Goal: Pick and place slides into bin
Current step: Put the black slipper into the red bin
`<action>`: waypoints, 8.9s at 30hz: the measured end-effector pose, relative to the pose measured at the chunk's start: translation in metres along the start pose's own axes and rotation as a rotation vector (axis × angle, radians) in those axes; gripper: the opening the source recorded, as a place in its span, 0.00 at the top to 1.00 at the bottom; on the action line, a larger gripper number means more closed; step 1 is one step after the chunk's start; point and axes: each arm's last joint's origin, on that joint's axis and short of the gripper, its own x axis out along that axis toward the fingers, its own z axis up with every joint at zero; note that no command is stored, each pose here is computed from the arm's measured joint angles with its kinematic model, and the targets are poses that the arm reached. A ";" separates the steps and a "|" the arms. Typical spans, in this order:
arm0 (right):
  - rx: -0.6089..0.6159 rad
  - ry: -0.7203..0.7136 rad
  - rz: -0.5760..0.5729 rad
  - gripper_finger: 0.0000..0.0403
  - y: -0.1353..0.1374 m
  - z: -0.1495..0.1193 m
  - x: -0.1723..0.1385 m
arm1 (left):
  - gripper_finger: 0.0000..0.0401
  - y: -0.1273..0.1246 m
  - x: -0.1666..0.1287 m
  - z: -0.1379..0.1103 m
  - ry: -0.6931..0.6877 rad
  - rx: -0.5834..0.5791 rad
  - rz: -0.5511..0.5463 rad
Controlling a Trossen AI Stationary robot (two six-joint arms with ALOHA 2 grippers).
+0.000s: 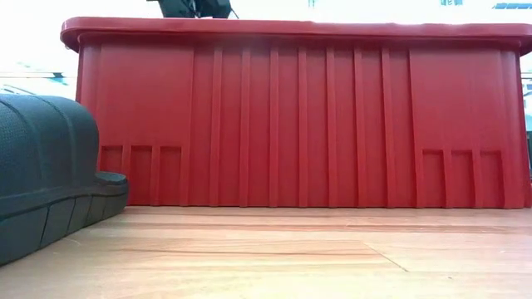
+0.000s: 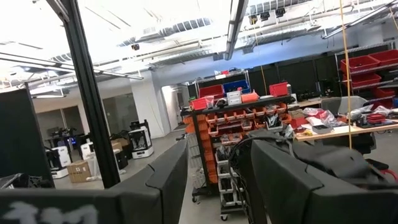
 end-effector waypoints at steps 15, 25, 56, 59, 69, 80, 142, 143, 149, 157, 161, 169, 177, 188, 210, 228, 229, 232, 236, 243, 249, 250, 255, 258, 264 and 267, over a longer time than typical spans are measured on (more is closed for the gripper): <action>-0.082 -0.058 0.009 0.59 0.001 0.005 0.000 | 0.56 -0.027 -0.114 0.007 0.010 -0.028 0.204; -0.148 -0.118 0.012 0.59 0.002 0.011 -0.001 | 0.56 -0.070 -0.195 -0.024 -0.307 -0.077 -0.044; -0.110 -0.037 -0.008 0.59 -0.005 0.005 0.000 | 0.56 -0.249 -0.036 -0.071 -0.104 0.141 -0.606; -0.109 -0.036 -0.007 0.59 -0.004 0.004 0.000 | 0.56 -0.252 -0.021 -0.076 -0.149 0.115 -0.640; -0.070 -0.028 -0.003 0.59 -0.003 0.003 0.000 | 0.56 -0.265 -0.022 -0.068 -0.297 0.087 -0.692; -0.055 -0.018 -0.004 0.59 -0.003 0.002 0.000 | 0.56 -0.270 -0.056 -0.070 -0.267 0.097 -0.566; -0.027 -0.013 0.001 0.59 -0.001 0.001 0.000 | 0.56 -0.286 -0.002 -0.079 -0.200 0.168 -0.648; -0.025 -0.013 0.001 0.59 -0.001 0.002 0.000 | 0.56 -0.288 0.002 -0.080 -0.194 0.160 -0.658; -0.016 0.008 -0.003 0.59 -0.002 -0.001 0.000 | 0.56 -0.295 0.020 -0.082 -0.210 0.098 -0.718; 0.000 0.020 -0.006 0.59 -0.002 -0.002 0.000 | 0.56 -0.294 0.041 -0.099 -0.167 0.032 -0.713; 0.000 0.024 -0.007 0.59 -0.002 -0.002 0.000 | 0.56 -0.294 0.053 -0.110 -0.165 -0.005 -0.740; 0.000 0.023 -0.007 0.59 -0.002 -0.002 0.000 | 0.56 -0.296 0.065 -0.126 -0.153 -0.072 -0.795; 0.000 0.025 -0.007 0.59 -0.002 -0.002 0.000 | 0.56 -0.311 0.080 -0.126 -0.138 -0.062 -0.842; 0.005 0.034 -0.003 0.59 0.000 -0.003 0.000 | 0.63 -0.323 0.099 -0.126 -0.117 -0.027 -0.902; 0.001 0.030 -0.007 0.59 0.000 -0.003 0.000 | 0.98 -0.324 0.041 -0.090 -0.236 0.032 -1.209; -0.044 0.015 -0.006 0.59 0.000 -0.002 0.000 | 0.99 -0.260 -0.110 -0.053 -0.426 0.124 -1.248; -0.053 0.015 -0.006 0.59 0.000 -0.002 0.000 | 0.99 -0.254 -0.118 -0.051 -0.420 0.135 -1.220; -0.060 0.014 -0.006 0.59 -0.001 -0.001 0.000 | 0.99 -0.231 -0.144 -0.042 -0.435 0.166 -1.144; -0.071 0.011 -0.005 0.59 0.000 -0.001 0.000 | 0.99 -0.197 -0.172 -0.037 -0.449 0.192 -1.034; -0.079 0.011 -0.005 0.59 0.000 -0.001 0.000 | 0.99 -0.138 -0.199 -0.043 -0.462 0.215 -0.798; -0.079 0.008 -0.005 0.59 0.000 -0.001 0.000 | 0.99 -0.094 -0.192 -0.048 -0.442 0.203 -0.627; -0.079 0.008 -0.004 0.59 0.000 -0.001 0.000 | 0.99 -0.087 -0.189 -0.048 -0.435 0.199 -0.602; -0.078 0.002 -0.004 0.59 0.000 0.000 0.000 | 0.99 -0.054 -0.169 -0.047 -0.349 0.178 -0.514; -0.063 0.001 -0.003 0.59 0.000 0.000 0.000 | 0.99 -0.035 -0.154 -0.045 -0.282 0.172 -0.467; -0.049 0.001 -0.003 0.59 0.000 0.000 0.000 | 0.99 -0.003 -0.121 -0.035 -0.179 0.203 -0.416; -0.040 0.001 -0.003 0.59 0.000 0.000 0.000 | 0.99 0.011 -0.105 -0.028 -0.149 0.243 -0.408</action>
